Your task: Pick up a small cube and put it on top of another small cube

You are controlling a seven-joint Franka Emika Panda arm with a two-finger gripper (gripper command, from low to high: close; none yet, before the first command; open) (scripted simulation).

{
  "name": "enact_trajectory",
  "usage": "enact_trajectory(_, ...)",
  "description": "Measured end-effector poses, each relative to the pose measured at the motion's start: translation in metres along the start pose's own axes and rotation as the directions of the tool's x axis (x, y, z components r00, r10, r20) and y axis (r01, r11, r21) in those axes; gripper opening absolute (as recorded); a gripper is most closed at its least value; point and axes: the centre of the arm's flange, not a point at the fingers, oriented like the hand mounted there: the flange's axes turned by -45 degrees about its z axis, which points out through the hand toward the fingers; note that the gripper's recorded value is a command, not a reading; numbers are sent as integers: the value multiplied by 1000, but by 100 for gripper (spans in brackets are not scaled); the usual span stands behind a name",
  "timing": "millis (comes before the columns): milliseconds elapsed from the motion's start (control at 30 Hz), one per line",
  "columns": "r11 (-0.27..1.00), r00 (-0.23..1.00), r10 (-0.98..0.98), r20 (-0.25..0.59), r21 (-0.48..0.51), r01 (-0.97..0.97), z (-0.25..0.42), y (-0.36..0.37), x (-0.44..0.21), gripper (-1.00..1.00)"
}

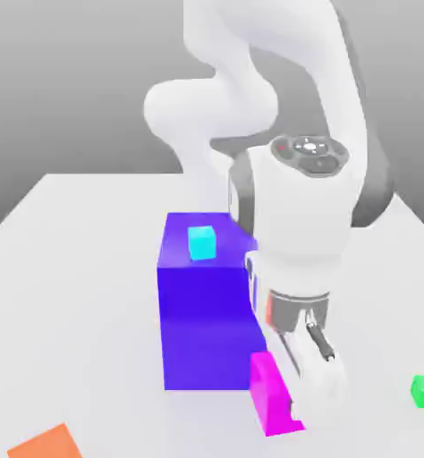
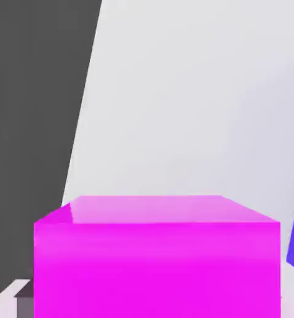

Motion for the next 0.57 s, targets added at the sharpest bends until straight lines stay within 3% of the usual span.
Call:
enact_trajectory(200, 987, 987, -158, -8, 11, 158, 31, 22, -152, -100)
enact_trajectory(233, 986, 986, -166, -8, 11, 166, 44, 25, -160, 100)
enact_trajectory(433, 985, 985, -170, -8, 11, 170, 51, 26, -164, 100)
enact_trajectory(567, 985, 985, -174, -9, 10, 174, 13, 27, -168, 100)
